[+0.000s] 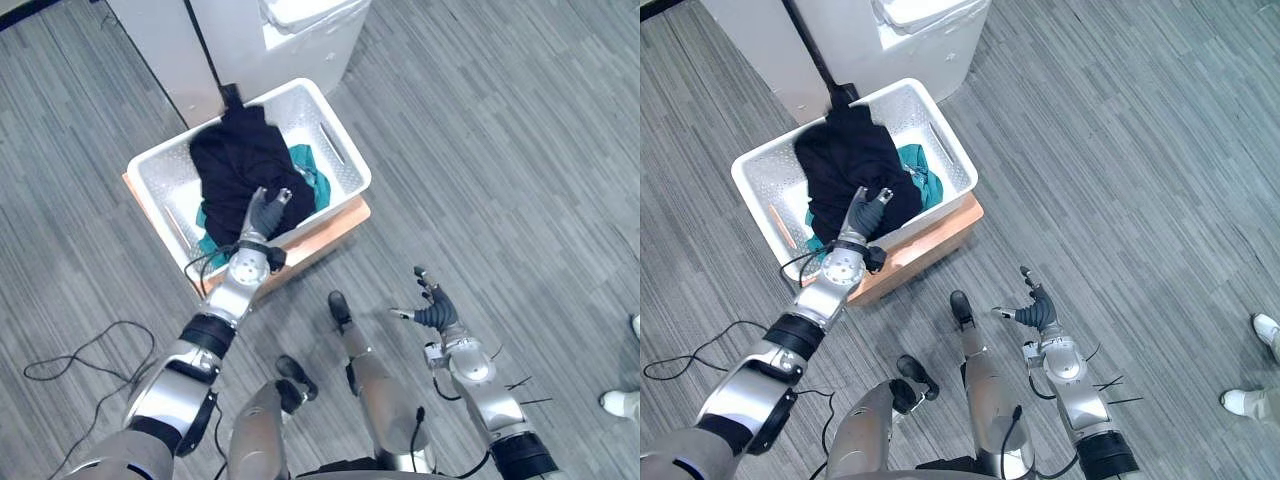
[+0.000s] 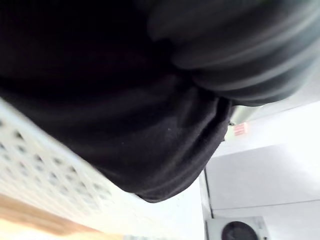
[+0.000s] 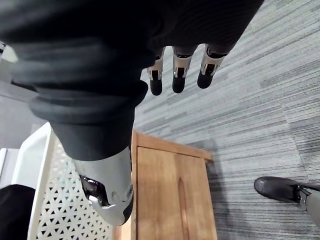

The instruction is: Tidy the bed and pick cloth on bed and put in laundry

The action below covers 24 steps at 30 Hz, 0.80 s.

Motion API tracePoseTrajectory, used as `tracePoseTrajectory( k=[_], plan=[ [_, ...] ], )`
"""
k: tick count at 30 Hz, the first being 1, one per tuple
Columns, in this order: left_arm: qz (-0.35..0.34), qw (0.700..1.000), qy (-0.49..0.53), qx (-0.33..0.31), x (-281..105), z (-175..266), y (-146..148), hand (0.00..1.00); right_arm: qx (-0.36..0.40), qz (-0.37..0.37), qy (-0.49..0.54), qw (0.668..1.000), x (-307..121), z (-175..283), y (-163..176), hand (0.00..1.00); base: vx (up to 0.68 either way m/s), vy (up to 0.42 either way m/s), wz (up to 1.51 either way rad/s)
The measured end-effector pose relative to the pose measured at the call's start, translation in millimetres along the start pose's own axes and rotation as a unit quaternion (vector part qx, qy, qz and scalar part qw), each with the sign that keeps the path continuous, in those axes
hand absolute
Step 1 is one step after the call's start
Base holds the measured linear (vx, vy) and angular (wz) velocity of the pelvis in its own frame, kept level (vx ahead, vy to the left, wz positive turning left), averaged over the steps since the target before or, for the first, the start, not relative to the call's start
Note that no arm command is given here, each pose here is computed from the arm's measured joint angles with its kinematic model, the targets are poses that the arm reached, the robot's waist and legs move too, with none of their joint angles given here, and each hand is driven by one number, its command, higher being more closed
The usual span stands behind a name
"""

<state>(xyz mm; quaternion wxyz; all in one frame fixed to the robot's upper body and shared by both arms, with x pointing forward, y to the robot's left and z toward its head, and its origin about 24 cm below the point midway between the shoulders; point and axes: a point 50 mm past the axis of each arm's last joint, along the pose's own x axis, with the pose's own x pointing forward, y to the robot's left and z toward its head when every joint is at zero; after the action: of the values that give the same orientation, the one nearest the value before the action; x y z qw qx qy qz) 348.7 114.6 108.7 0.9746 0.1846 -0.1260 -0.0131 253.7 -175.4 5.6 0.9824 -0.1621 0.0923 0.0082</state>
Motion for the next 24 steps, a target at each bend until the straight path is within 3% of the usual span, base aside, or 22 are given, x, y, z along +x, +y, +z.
tracePoseTrajectory(
  k=[6, 11, 15, 21, 24],
  plan=[
    [0.048, 0.998, 0.034, 0.022, 4.8, -5.8, 8.7, 0.0, -0.005, -0.002, -0.001, 1.0, 0.2, 0.3, -0.4, 0.0, -0.01, -0.006, 0.01],
    [0.154, 0.986, 0.057, 0.019, 14.2, -9.7, 43.4, 0.0, -0.005, 0.0, 0.001, 1.0, -0.2, -0.4, 0.1, 0.0, -0.01, 0.008, 0.09],
    [0.197, 0.979, 0.051, 0.023, 14.7, -9.5, 60.2, 0.0, -0.004, 0.0, 0.004, 1.0, -1.6, -2.3, 0.2, 0.0, 0.01, 0.015, 0.04],
    [0.247, 0.969, -0.014, -0.015, 5.5, 2.4, 81.4, 0.0, -0.001, 0.006, 0.023, 1.0, -13.4, -17.2, 1.2, 0.0, 0.0, 0.032, 0.19],
    [0.258, 0.964, -0.013, -0.061, -20.9, -11.0, 82.8, 0.0, -0.005, 0.025, 0.087, 0.996, -21.9, -48.6, 3.7, 0.0, 0.07, -0.023, 0.25]
  ],
)
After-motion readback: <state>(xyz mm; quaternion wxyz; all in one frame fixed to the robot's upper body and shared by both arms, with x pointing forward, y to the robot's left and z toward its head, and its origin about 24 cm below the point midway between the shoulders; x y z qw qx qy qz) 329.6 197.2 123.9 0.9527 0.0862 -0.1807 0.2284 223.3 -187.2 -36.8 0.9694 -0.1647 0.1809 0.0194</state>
